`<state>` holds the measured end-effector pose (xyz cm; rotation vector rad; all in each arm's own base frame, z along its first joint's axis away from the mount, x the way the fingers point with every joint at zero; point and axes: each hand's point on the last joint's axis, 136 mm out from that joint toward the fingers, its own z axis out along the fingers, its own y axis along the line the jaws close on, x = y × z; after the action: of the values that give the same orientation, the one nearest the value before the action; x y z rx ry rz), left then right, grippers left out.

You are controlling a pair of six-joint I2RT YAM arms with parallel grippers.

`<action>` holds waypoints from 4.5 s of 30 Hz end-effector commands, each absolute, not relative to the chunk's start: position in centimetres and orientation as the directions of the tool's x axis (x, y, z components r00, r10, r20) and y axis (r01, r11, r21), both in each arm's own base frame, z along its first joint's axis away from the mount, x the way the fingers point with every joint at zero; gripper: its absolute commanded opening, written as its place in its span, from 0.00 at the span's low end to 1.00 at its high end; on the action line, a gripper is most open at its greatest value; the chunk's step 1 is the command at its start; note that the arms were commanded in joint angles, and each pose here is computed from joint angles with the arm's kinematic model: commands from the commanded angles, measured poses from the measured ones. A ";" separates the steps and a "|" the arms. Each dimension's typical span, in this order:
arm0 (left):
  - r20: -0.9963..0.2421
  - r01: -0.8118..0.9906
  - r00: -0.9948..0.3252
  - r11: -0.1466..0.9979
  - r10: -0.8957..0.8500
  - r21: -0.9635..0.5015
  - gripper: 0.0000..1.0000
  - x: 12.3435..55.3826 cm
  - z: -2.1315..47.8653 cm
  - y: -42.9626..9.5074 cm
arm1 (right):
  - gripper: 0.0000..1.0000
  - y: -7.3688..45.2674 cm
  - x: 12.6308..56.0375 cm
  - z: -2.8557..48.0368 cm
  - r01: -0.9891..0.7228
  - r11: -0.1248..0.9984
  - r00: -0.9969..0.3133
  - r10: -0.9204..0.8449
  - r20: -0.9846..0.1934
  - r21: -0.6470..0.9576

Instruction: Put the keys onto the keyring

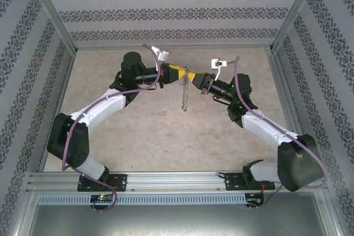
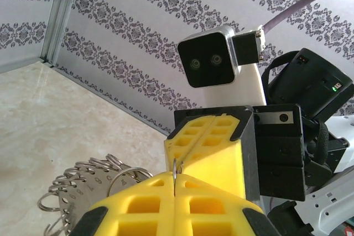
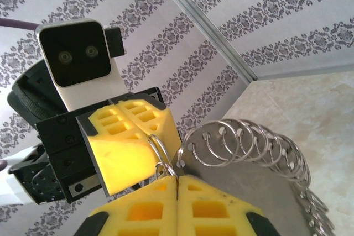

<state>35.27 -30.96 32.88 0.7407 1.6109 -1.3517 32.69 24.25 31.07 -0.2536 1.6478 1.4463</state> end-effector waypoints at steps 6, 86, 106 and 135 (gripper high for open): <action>-0.931 0.913 -0.336 0.194 -0.144 -0.359 0.00 33.9 36.4 -30.9 | 0.00 24.3 31.6 31.2 -0.695 0.264 -0.563 0.378 -0.735 0.668; -0.788 0.767 -0.477 0.254 -0.389 -0.589 0.00 37.0 37.2 -29.9 | 0.41 25.4 35.0 36.8 -0.706 0.024 -0.522 0.658 -0.543 0.708; -0.786 0.769 -0.469 0.251 -0.403 -0.588 0.00 36.9 37.9 -29.6 | 0.42 25.5 35.9 34.8 -0.672 0.051 -0.531 0.662 -0.529 0.739; -0.877 0.752 -0.396 0.452 -0.272 -0.480 0.37 37.4 37.0 -26.7 | 0.00 25.2 36.0 33.0 -0.658 0.043 -0.621 0.533 -0.575 0.751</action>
<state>37.90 -28.24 34.61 0.3478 1.6608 -1.2931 36.82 25.07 32.45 -0.0401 1.4425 1.6953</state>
